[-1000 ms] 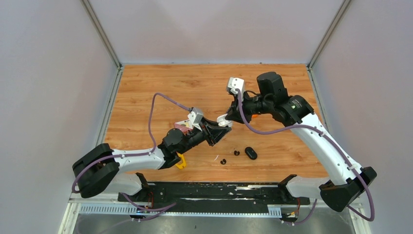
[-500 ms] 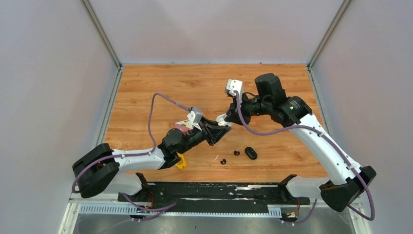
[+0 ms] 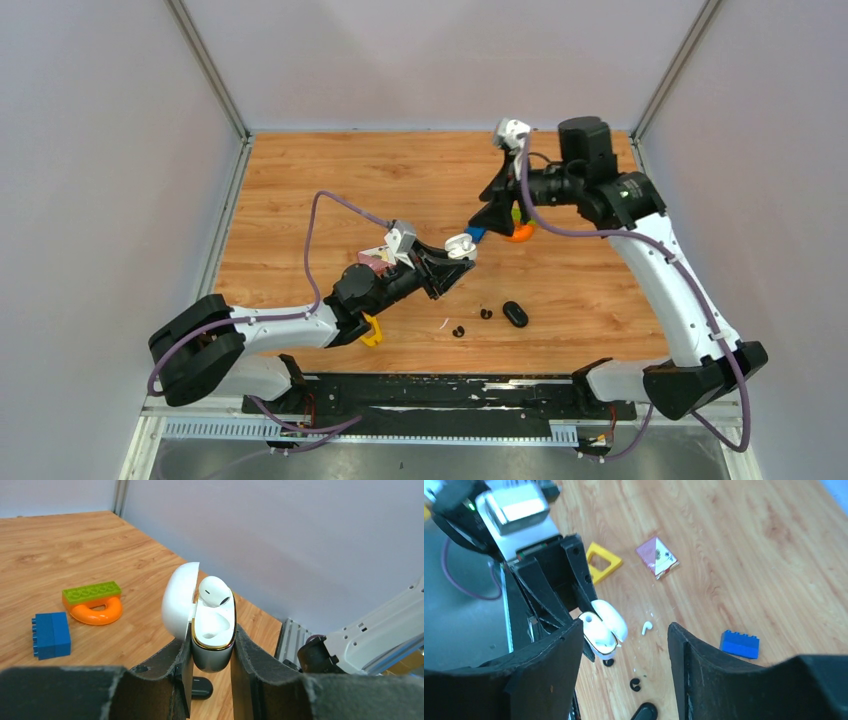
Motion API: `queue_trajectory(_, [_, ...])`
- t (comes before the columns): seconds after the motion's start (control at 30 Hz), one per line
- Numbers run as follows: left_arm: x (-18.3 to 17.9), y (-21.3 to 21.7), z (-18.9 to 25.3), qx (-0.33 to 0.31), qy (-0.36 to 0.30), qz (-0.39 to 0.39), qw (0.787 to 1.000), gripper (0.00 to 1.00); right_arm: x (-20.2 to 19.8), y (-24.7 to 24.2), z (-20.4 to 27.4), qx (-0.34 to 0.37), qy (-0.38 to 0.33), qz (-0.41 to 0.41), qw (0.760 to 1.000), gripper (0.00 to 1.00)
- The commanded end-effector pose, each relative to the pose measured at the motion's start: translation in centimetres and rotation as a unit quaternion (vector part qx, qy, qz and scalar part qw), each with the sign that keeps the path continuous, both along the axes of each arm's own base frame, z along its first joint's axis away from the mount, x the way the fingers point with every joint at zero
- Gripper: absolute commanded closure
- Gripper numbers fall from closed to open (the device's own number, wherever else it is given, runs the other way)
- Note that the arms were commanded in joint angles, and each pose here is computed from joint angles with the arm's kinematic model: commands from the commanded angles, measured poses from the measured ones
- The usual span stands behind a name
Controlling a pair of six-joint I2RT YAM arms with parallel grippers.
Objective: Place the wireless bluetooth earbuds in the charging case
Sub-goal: Place the earbud in the charging case.
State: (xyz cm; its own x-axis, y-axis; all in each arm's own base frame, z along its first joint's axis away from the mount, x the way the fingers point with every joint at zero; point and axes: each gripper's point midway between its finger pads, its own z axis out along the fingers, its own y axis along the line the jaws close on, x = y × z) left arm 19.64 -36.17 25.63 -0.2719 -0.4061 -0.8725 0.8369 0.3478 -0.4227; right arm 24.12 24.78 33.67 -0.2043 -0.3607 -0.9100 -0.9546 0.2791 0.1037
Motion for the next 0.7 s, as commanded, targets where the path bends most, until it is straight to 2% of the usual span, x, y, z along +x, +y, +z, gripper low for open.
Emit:
queue_trajectory(0.0, [-0.7, 0.3, 1.8, -0.018, -0.034, -0.010, 0.999, 1.00, -1.2, -0.8, 5.4, 0.087, 0.022, 0.028, 0.996, 0.37])
queue_trajectory(0.23, [-1.9, -0.2, 1.2, 0.009, -0.056, -0.044, 0.997, 1.00, -1.3, -2.1, 1.3, 0.033, 0.019, 0.022, 0.999, 0.38])
queue_trajectory(0.37, [-2.7, -0.5, 0.7, 0.029, -0.071, -0.069, 0.995, 1.00, -2.7, -2.8, -1.5, -0.001, 0.025, 0.044, 0.999, 0.39])
queue_trajectory(0.67, [-3.9, -0.6, 0.2, 0.044, -0.081, -0.098, 0.991, 1.00, -5.2, -3.3, -4.1, -0.038, 0.024, 0.082, 0.996, 0.36])
